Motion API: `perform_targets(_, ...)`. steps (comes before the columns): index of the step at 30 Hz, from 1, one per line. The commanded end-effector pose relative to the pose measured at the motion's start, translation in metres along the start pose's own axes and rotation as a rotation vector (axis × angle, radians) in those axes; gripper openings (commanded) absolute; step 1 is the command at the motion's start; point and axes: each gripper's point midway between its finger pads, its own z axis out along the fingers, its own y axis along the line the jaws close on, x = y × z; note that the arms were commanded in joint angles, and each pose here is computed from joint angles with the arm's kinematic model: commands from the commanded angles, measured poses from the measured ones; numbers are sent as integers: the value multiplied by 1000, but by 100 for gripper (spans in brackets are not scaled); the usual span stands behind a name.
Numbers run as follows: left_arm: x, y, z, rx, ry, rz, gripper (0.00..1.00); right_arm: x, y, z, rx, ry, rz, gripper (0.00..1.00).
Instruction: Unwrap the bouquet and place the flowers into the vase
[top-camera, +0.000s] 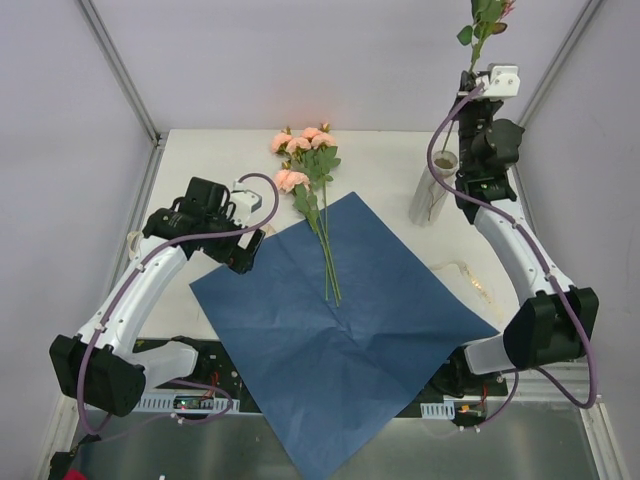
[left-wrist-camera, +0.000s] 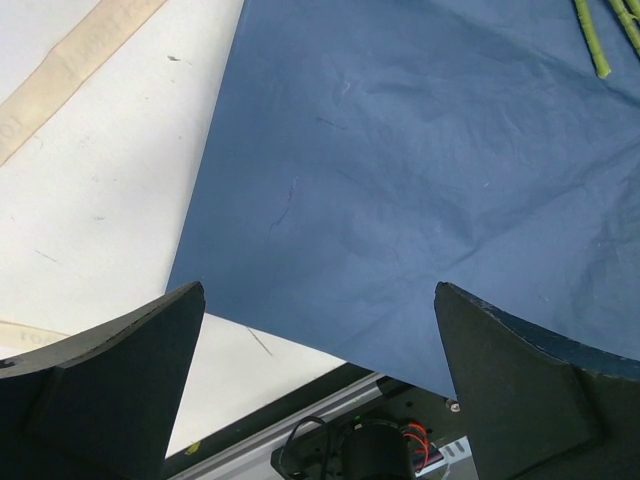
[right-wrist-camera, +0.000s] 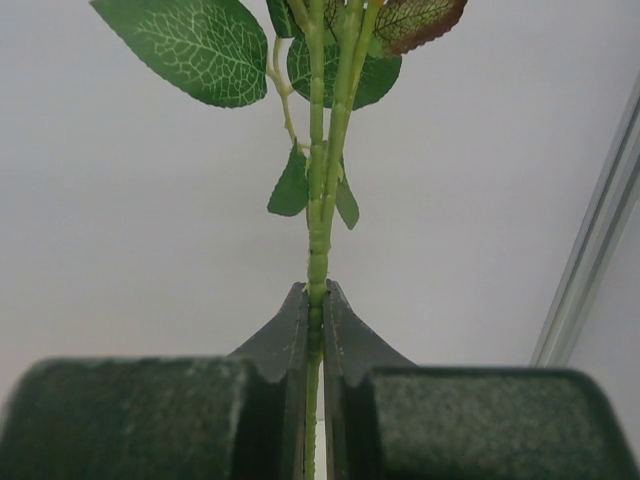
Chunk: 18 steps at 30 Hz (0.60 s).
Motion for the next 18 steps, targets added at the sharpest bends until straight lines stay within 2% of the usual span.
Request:
perform_targets(1,-11,-4,-3,26,-19,13,99,-1,-2,8,-3,-81,-15,1)
perform_targets(5,-12,-3,-3,21,-15,17,99,29,-3,4,2,-35,-21,1)
perform_targets(12,-12,-2,-3,17,-12,19,99,49,-4,-14,-10,33,-50,2)
perform_targets(13,-13,-2,-3,16,-17,19,99,51,-4,-16,-11,51,-44,10)
perform_targets(14,-12,-2,-4,16,-17,18,99,49,-5,-23,-13,84,-44,33)
perform_targets(15,-12,-2,-4,17,-19,20,99,49,-4,-27,-13,103,-41,41)
perform_targets(18,-14,-3,-6,18,-30,20,99,39,-7,-43,-3,131,-20,57)
